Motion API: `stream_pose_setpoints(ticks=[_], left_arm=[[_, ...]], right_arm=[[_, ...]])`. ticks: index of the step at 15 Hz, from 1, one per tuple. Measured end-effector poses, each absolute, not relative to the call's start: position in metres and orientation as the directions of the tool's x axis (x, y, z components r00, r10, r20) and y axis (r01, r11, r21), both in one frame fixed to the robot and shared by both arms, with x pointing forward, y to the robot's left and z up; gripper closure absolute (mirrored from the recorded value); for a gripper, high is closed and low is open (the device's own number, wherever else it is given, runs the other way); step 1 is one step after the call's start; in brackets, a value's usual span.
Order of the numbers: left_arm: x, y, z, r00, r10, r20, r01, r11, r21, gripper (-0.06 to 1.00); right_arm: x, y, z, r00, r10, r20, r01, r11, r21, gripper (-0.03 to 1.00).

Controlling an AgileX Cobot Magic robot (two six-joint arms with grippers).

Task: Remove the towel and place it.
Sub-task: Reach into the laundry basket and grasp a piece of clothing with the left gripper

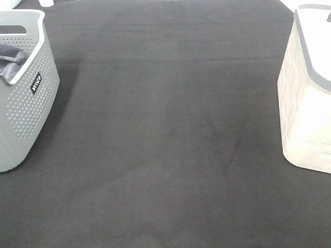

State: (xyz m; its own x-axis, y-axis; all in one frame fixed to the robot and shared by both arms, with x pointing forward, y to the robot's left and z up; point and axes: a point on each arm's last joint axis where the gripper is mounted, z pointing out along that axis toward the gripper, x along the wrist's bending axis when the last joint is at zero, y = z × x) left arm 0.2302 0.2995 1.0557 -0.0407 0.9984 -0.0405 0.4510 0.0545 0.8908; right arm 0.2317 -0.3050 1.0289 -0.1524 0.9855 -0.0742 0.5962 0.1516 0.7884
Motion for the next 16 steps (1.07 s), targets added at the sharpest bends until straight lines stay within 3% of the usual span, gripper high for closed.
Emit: stream_pose_setpoints(ticks=[16], left_arm=[[0.2302,0.2995,1.0557,-0.041,0.998,-0.04,0.451,0.054,0.891,0.21]], right_arm=[[0.2317,-0.305,1.0289,-0.152,0.986,-0.074,0.596,0.152,0.788,0.38]])
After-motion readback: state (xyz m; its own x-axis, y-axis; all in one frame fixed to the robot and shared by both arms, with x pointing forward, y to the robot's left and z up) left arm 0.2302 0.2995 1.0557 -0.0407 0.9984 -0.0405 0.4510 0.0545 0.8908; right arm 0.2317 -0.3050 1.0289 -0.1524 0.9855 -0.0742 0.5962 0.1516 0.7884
